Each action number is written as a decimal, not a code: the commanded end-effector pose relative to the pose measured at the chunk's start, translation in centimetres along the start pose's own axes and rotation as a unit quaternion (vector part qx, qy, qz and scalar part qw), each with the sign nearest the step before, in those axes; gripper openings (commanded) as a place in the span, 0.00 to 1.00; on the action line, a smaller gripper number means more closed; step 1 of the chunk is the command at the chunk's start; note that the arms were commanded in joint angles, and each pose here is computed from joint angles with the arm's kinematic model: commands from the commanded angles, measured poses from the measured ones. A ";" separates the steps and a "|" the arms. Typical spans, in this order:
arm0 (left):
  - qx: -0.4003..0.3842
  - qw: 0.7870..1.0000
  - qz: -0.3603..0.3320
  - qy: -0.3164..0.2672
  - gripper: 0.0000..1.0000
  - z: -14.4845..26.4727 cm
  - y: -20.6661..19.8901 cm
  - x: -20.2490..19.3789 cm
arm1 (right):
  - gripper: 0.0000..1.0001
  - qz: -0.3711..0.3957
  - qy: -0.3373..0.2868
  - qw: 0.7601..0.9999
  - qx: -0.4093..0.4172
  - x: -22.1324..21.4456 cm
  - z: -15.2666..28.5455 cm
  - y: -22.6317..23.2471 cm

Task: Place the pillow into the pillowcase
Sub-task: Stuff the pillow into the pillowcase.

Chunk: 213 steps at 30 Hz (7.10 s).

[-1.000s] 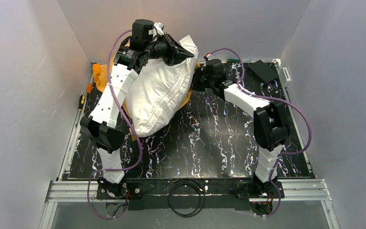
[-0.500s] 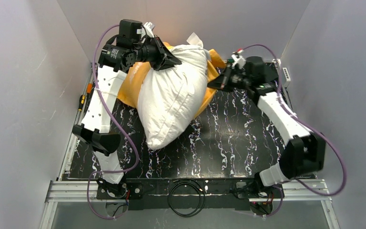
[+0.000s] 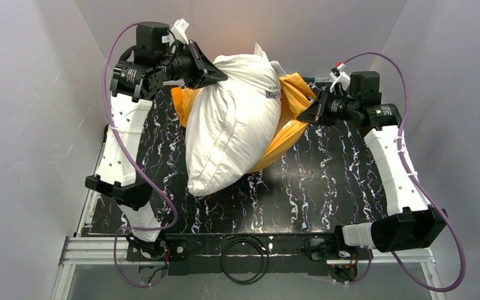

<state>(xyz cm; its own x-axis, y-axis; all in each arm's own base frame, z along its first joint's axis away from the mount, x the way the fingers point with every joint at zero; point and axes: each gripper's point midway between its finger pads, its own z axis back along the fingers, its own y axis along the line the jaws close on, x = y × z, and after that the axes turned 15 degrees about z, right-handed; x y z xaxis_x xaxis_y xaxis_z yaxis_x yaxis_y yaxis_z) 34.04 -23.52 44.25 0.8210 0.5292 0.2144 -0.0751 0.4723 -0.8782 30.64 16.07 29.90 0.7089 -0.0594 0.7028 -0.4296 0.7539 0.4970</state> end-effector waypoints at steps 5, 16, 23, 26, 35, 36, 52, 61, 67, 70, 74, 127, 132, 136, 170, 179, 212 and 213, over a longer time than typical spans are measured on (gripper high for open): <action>-0.181 0.962 -0.086 -0.186 0.00 9.0 -9.7 6.3 | 0.01 0.035 0.013 0.989 -0.142 0.4 3.9 -5.2; -0.224 0.961 -0.093 -0.136 0.00 8.2 -11.0 4.6 | 0.01 0.058 0.070 0.945 -0.313 -1.1 7.8 -10.4; -0.262 0.954 -0.129 -0.074 0.00 5.4 -12.8 1.8 | 0.14 0.087 0.002 0.979 -0.182 2.2 7.3 -4.5; -0.263 0.954 -0.134 -0.059 0.00 4.2 -13.0 0.9 | 0.41 0.079 -0.002 0.981 -0.178 2.4 7.8 -3.7; -0.267 0.954 -0.129 -0.026 0.00 2.4 -13.2 -0.8 | 0.64 0.064 -0.023 0.996 -0.060 3.9 7.9 1.7; -0.268 0.955 -0.128 -0.024 0.00 2.3 -13.2 -0.9 | 0.65 0.061 -0.025 0.996 -0.053 4.0 7.9 2.1; -0.178 0.973 -0.132 -0.071 0.00 -0.7 -9.5 0.8 | 0.93 -0.036 0.038 0.998 -0.026 -0.6 8.3 3.6; -0.146 0.980 -0.138 -0.012 0.00 -3.5 -7.0 -1.5 | 0.96 -0.089 -0.047 0.983 0.154 2.3 6.8 8.3; -0.142 0.979 -0.145 0.020 0.00 -4.7 -6.6 -3.5 | 0.96 -0.103 -0.074 0.978 0.164 4.2 6.7 8.6; -0.137 0.980 -0.143 0.019 0.00 -4.7 -6.5 -3.6 | 0.96 -0.102 -0.071 0.982 0.145 4.3 6.9 8.3; -0.136 0.980 -0.145 0.005 0.00 -4.4 -6.8 -3.2 | 0.90 -0.103 -0.039 0.986 0.124 2.9 7.1 8.0; -0.139 0.986 -0.086 -0.027 0.00 -3.0 -8.2 -2.3 | 0.40 -0.060 -0.090 0.993 -0.054 2.4 -10.6 2.4; -0.131 0.987 -0.085 -0.024 0.00 -3.4 -7.7 -2.3 | 0.71 -0.051 -0.099 0.993 -0.037 2.5 -9.2 3.4; -0.131 0.988 -0.085 -0.022 0.00 -3.6 -7.7 -2.3 | 0.79 -0.063 -0.109 0.992 -0.028 1.9 -8.7 3.6; 0.062 0.981 -0.113 -0.142 0.00 3.6 2.1 5.3 | 0.01 -0.039 0.005 0.994 -0.106 -0.5 2.6 0.0; -0.048 0.991 -0.095 -0.079 0.00 0.8 -1.7 3.8 | 0.01 -0.035 0.170 0.958 -0.229 -10.5 5.4 -5.2; -0.097 0.830 -0.410 0.366 0.30 -1.6 1.5 -35.9 | 0.01 -0.220 0.147 0.964 0.018 -5.7 -2.3 1.7; -0.082 0.827 -0.420 0.366 0.30 -2.7 2.5 -36.5 | 0.01 -0.223 0.143 0.964 0.024 -5.4 -2.3 2.0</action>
<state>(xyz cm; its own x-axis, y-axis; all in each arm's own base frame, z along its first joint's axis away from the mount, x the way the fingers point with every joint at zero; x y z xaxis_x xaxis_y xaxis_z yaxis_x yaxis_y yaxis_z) 4.42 -42.95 37.01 0.7353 -0.4939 0.4641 0.6336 0.2580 -0.7294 25.13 16.74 20.00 0.9771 -0.1377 0.1623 0.0129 0.7994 0.6007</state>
